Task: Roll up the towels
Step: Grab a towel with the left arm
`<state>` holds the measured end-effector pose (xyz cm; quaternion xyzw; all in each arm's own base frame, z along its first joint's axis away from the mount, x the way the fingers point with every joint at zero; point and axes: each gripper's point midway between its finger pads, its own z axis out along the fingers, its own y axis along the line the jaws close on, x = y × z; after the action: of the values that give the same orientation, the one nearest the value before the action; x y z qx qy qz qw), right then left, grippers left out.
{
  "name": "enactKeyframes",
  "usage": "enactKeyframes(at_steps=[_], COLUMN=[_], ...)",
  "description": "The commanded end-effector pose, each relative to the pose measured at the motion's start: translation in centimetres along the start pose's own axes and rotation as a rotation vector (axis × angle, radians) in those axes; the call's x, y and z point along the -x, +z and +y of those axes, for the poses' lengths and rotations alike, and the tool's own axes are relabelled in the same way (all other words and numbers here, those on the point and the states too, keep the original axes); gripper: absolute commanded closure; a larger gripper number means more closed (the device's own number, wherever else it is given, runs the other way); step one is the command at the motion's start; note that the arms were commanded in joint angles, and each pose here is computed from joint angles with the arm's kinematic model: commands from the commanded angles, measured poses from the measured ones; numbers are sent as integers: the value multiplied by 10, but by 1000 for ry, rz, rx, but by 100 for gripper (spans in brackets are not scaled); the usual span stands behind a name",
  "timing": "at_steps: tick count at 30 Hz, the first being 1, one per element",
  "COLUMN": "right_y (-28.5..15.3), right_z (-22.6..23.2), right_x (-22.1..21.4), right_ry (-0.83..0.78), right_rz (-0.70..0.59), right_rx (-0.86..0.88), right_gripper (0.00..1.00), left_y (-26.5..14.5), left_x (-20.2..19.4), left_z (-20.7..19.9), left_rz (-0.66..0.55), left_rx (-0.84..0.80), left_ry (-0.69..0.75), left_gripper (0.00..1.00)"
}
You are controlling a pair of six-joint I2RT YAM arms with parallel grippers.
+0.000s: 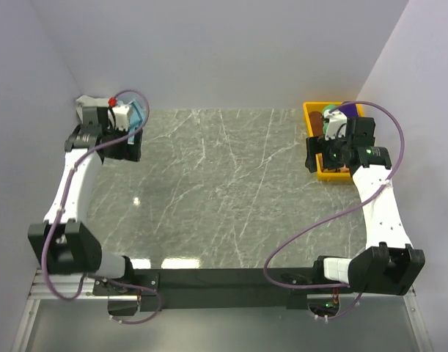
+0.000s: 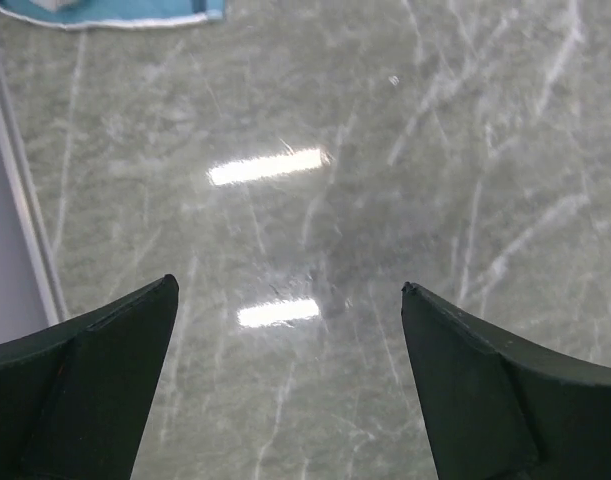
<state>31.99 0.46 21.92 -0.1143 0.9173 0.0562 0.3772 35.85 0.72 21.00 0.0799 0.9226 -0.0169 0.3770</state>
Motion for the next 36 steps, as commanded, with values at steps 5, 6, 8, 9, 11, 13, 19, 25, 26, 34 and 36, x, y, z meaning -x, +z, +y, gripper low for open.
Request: enactKeyframes(at_steps=[5,6,8,9,11,13,19,25,26,34,36], right_y=[-19,-21,-22,-23,-21,-19,-7,1,3,9,9], right_z=[-5,-6,-8,-10,-8,-7,-11,-12,-12,-25,-25], right_x=[27,27,23,21,13,10,4,0,-1,4,5], right_ry=[-3,-4,-11,-10,-11,-12,4,7,11,-1,-3], right_rz=[-100,-106,-107,-106,-86,-73,-31,-3,3,28,29], right_rx=[-41,-48,-68,-76,-70,-64,-61,-58,-56,-97,-96], right_gripper=[0,0,0,0,0,0,0,0,0,0,0], left_y=[39,46,67,89,96,114,156,181,186,229,233], left_x=[60,66,89,88,115,129,154,160,158,135,133], left_z=[36,38,56,63,76,95,143,171,175,210,216], left_rz=[23,26,3,22,-42,-73,-223,-308,-304,-268,-288], left_rx=[127,128,196,222,242,236,169,256,268,353,362], left_ry=[-54,-72,-103,-146,-201,-241,-372,-331,-331,-381,-373], left_gripper=[1,0,1,1,0,0,9,10,11,16,17])
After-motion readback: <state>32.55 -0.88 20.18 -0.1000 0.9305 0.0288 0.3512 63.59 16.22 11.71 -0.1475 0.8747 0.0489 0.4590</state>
